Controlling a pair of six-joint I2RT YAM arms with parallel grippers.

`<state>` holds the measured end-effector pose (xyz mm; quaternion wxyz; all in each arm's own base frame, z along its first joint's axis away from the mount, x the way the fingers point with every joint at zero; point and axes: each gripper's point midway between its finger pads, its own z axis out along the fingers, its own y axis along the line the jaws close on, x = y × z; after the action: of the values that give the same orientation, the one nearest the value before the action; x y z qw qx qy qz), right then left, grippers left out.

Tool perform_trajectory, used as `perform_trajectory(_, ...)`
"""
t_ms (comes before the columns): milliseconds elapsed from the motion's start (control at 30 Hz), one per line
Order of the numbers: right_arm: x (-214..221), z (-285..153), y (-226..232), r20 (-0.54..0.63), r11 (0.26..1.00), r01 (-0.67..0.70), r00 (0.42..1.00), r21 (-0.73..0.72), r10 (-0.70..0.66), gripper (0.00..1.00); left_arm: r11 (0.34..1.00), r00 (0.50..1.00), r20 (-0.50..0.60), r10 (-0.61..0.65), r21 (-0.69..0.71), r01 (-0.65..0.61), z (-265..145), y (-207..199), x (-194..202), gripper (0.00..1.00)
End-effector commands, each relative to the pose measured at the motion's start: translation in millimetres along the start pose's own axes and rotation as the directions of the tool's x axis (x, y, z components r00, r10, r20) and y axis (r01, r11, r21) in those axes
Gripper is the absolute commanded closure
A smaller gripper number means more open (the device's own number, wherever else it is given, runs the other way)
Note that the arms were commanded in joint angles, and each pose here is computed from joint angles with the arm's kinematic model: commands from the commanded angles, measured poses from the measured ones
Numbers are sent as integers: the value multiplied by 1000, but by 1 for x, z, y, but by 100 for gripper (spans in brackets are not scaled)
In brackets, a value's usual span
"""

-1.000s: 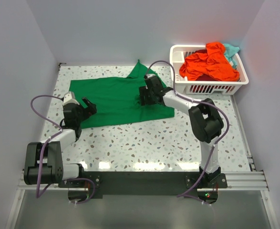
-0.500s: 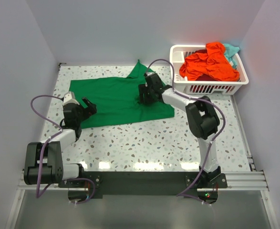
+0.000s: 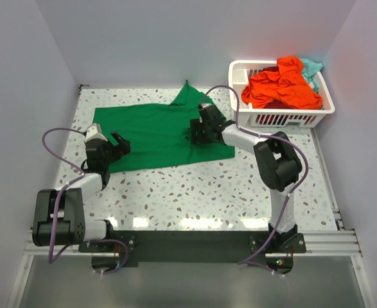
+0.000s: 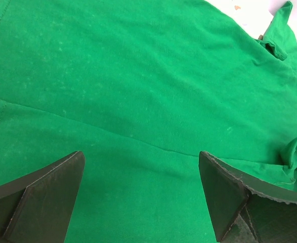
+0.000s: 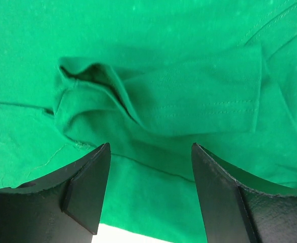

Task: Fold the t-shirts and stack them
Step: Fold the tshirt

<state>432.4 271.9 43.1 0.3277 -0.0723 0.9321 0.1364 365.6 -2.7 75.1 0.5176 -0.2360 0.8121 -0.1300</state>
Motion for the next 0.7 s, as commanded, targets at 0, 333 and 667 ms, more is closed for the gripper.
perform_trajectory(0,-23,-14,16,74,997,-35,996,-68,40,32,1000,1000,26,-7,29,7,1,-4,-5,0)
perform_trajectory(333,-32,5,24,86,995,-34,995,-90,42,31,1000,1000,20,-7,27,7,2,-4,-3,0)
perform_trajectory(667,-60,31,19,122,1000,1,992,-21,1,31,1000,1000,22,-5,23,5,2,-3,-4,0)
